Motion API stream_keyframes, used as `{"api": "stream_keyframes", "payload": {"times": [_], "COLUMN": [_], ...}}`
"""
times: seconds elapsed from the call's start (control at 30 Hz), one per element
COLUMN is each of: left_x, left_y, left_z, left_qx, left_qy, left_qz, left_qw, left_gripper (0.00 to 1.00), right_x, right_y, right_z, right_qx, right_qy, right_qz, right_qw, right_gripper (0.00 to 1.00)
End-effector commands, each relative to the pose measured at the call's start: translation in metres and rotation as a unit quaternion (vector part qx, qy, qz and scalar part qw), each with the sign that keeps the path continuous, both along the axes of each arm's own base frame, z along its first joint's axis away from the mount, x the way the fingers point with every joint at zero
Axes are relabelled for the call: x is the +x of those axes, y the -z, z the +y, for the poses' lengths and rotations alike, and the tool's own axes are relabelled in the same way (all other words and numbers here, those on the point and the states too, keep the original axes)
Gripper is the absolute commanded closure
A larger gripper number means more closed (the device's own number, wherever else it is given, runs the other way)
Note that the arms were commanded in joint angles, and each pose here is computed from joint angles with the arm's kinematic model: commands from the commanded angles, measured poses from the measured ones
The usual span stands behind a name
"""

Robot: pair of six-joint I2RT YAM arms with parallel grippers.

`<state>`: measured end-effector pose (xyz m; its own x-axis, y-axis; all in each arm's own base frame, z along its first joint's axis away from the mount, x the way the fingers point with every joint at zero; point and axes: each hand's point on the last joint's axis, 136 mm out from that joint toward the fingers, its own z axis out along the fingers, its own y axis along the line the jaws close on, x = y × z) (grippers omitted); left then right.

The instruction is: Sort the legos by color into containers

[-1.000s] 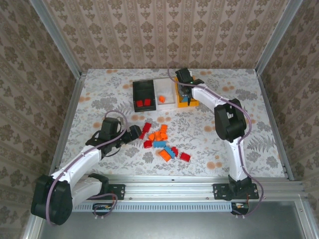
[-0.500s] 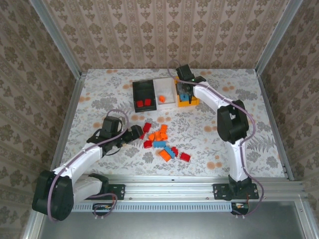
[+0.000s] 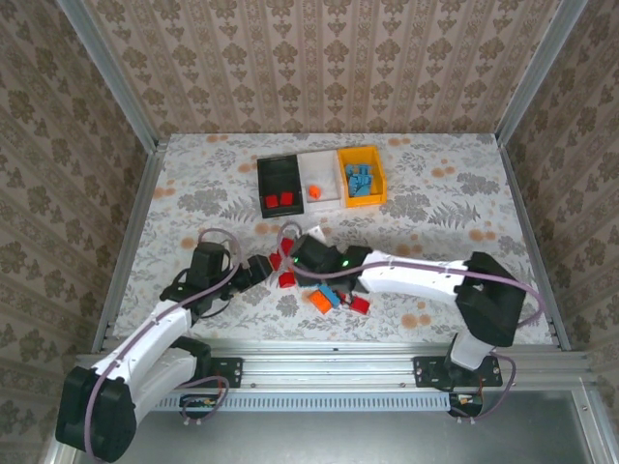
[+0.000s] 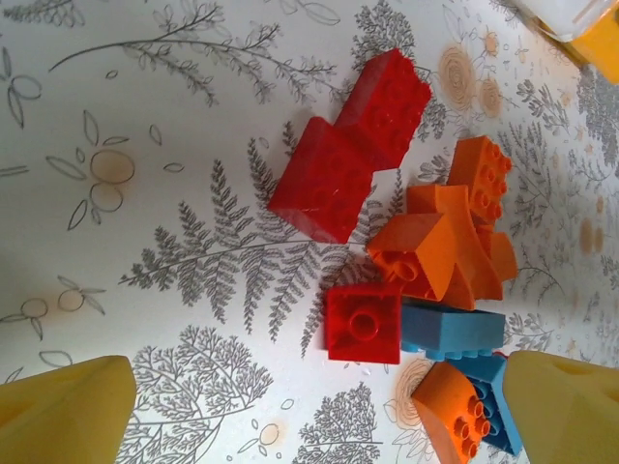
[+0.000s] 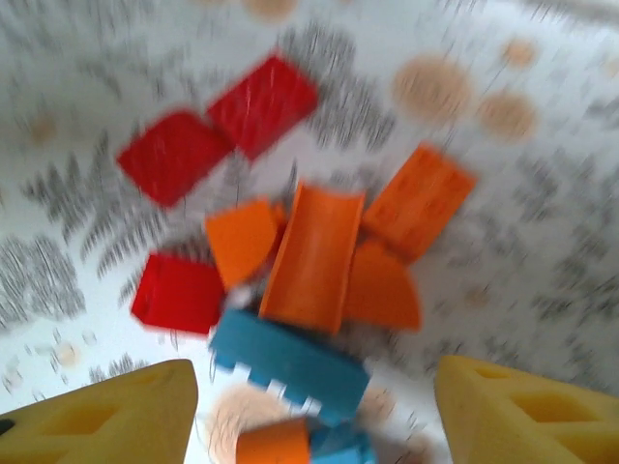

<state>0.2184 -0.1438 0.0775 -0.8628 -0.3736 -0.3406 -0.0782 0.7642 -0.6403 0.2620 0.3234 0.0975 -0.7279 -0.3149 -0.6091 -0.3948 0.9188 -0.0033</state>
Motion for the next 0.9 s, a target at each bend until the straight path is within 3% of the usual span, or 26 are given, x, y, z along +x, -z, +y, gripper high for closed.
{"api": "stream_keyframes", "payload": {"times": [0.0,0.1,0.23,0.37,0.63,0.87], "left_x": [-0.003,-0.004,-0.006,-0.010,-0.010,-0.010], "left_y": [0.000,-0.001,-0.003,0.000,0.001,0.002], "left_z": [0.004,0.000,-0.005,-0.005,-0.003,-0.003], "left_qx": [-0.009,-0.026,-0.033,-0.027,-0.023,-0.019], "left_qy": [-0.016,-0.017,-0.011,-0.006,-0.008,-0.006], "left_qz": [0.003,-0.006,-0.011,-0.007,-0.011,-0.012], "left_qw": [1.000,1.000,0.999,1.000,1.000,1.000], "left_gripper": [0.00,0.00,0.00,0.00,0.00,0.00], "right_x": [-0.007,-0.008,-0.004,0.000,0.005,0.012], "right_y": [0.016,0.028,0.037,0.043,0.055,0.061], "right_z": [-0.011,-0.012,-0.002,0.000,0.011,0.008], "right_qx": [-0.041,-0.068,-0.053,-0.035,0.017,0.007], "right_qy": [0.019,0.007,0.008,0.045,0.100,0.133], "right_qz": [0.000,0.010,0.035,0.062,0.096,0.089], "right_qw": [0.999,0.998,0.998,0.996,0.990,0.987], "right_gripper": [0.42,0.42,0.28,0.22,0.21,0.22]}}
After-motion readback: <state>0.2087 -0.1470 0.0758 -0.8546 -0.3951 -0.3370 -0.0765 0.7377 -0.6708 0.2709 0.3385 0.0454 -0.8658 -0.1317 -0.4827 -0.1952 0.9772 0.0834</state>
